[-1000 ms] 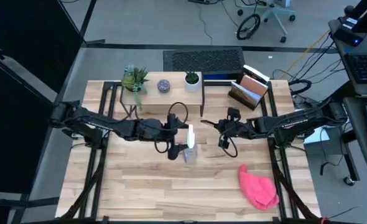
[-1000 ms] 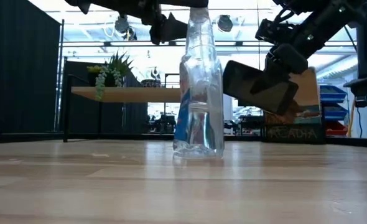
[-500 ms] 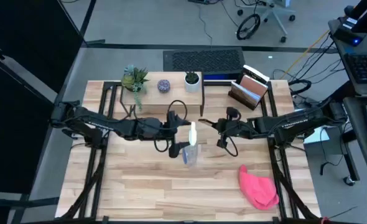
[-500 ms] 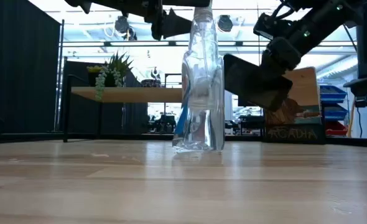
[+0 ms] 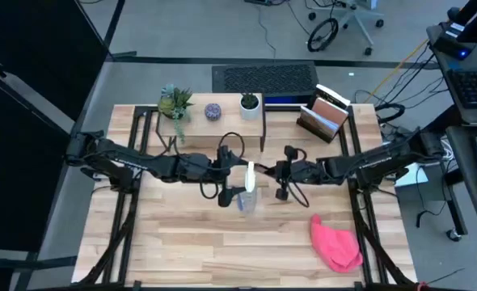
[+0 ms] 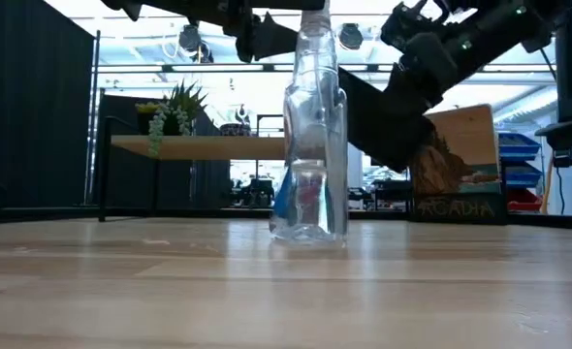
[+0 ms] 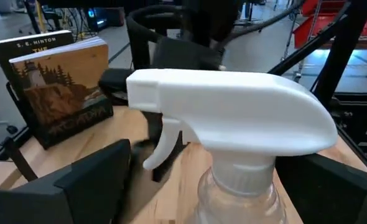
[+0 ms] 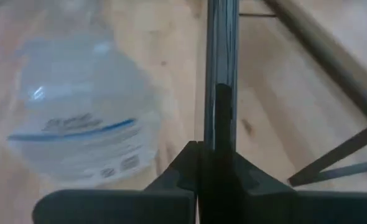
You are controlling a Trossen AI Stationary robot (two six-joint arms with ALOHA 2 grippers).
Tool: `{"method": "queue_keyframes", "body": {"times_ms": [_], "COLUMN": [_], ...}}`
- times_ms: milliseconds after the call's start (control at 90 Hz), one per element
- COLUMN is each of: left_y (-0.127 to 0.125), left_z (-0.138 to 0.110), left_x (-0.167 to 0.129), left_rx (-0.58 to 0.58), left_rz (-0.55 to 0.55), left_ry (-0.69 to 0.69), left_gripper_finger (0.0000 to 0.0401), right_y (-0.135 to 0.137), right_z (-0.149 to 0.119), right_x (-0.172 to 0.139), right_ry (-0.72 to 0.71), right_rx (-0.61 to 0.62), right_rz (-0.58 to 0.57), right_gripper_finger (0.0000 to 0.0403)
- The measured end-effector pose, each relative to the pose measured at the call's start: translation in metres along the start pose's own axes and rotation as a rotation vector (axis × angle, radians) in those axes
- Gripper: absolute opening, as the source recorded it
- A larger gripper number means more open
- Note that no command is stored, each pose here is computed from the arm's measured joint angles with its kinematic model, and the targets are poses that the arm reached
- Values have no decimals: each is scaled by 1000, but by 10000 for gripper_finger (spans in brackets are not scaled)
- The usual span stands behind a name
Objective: Apply microfiber cloth
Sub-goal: Spray the black cellphone with the transparent cleaning spray bottle
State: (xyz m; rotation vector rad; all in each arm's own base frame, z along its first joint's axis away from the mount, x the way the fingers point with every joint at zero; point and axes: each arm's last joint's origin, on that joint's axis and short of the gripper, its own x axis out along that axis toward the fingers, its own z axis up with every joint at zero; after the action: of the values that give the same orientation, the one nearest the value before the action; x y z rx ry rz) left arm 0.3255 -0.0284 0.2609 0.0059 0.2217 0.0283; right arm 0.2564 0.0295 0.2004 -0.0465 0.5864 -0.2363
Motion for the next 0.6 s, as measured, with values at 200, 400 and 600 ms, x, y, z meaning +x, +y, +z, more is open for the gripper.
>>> {"method": "queue_keyframes", "body": {"times_ms": [200, 400, 600], "left_y": [0, 0, 0], "left_z": [0, -1, -1], "left_x": [0, 0, 0], "left_rx": [0, 1, 1], "left_rz": [0, 0, 0], "left_ry": [5, 6, 6], "left_gripper_finger": [375, 375, 375], "right_y": [6, 9, 25], "right_z": [-18, -32, -27], "right_x": [-8, -23, -22], "right_ry": [163, 313, 244], "right_rx": [-22, -57, -41], "right_rz": [-15, -10, 139], "right_gripper_finger": [8, 8, 8]}}
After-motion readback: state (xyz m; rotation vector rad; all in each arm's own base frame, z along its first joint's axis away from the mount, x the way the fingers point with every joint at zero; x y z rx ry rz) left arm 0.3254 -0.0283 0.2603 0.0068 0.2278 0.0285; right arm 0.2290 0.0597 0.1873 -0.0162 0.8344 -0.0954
